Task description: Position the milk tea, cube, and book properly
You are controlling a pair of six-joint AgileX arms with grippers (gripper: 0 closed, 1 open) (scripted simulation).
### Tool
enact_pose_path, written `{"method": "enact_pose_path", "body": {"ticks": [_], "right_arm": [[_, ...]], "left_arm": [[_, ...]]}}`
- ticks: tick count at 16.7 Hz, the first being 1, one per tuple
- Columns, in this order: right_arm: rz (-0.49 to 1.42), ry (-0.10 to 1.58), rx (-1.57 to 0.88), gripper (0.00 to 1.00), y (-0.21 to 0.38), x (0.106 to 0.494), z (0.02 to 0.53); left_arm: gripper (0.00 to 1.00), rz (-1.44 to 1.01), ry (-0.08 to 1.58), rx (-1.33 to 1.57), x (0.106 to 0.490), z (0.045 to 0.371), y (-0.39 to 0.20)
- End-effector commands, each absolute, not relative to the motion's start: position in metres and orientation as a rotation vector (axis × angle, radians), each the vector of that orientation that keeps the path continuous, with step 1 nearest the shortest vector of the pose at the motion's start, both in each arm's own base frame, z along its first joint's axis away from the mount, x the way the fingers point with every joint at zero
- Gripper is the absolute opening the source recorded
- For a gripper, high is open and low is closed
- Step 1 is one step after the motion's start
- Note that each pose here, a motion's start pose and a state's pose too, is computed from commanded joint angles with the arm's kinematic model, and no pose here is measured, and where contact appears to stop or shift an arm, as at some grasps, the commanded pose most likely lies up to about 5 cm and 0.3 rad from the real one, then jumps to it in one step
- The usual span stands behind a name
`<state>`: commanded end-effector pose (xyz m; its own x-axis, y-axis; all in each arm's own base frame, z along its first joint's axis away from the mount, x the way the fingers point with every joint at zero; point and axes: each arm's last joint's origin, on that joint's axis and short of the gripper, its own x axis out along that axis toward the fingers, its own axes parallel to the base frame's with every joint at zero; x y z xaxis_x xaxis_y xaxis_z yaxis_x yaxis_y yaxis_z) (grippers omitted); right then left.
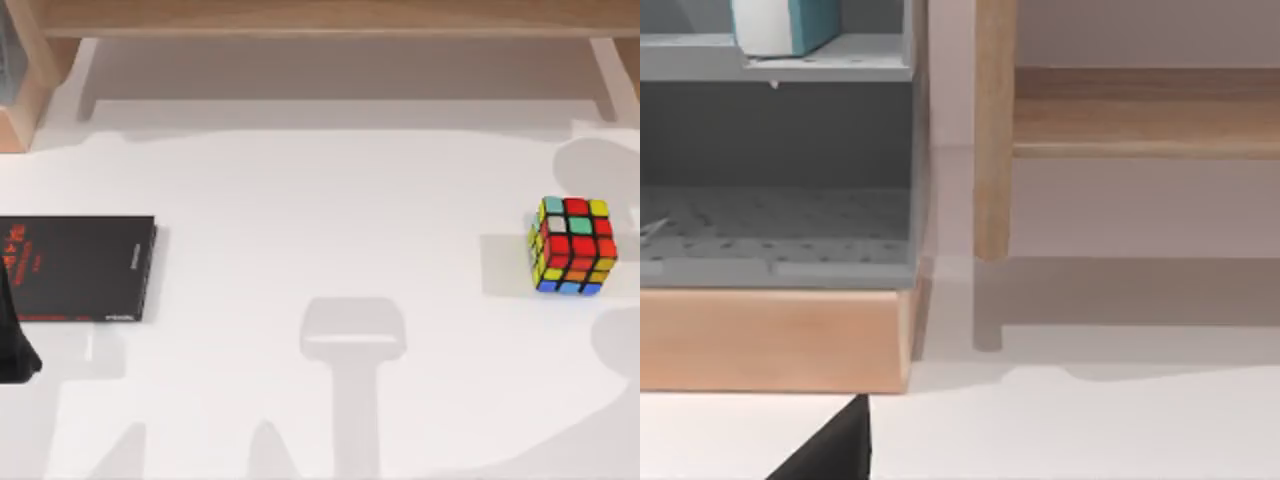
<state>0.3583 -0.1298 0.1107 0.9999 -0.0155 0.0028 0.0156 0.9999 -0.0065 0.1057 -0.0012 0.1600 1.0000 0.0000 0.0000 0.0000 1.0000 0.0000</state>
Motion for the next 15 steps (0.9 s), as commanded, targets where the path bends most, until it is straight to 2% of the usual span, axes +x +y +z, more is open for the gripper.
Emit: {"method": "enact_pose_path", "body": {"ticks": [14,15], "right_arm": [[-0.016,-0.004,-0.008,0.00,-0.131,0.359,0.080],[-0.016,-0.004,-0.008,0.08,-0.131,0.359,0.080]], "left_arm": [[1.00,0.000,0.000,0.000,0.106,0.160,-0.001],[1.00,0.000,0.000,0.000,0.106,0.160,-0.001]]}}
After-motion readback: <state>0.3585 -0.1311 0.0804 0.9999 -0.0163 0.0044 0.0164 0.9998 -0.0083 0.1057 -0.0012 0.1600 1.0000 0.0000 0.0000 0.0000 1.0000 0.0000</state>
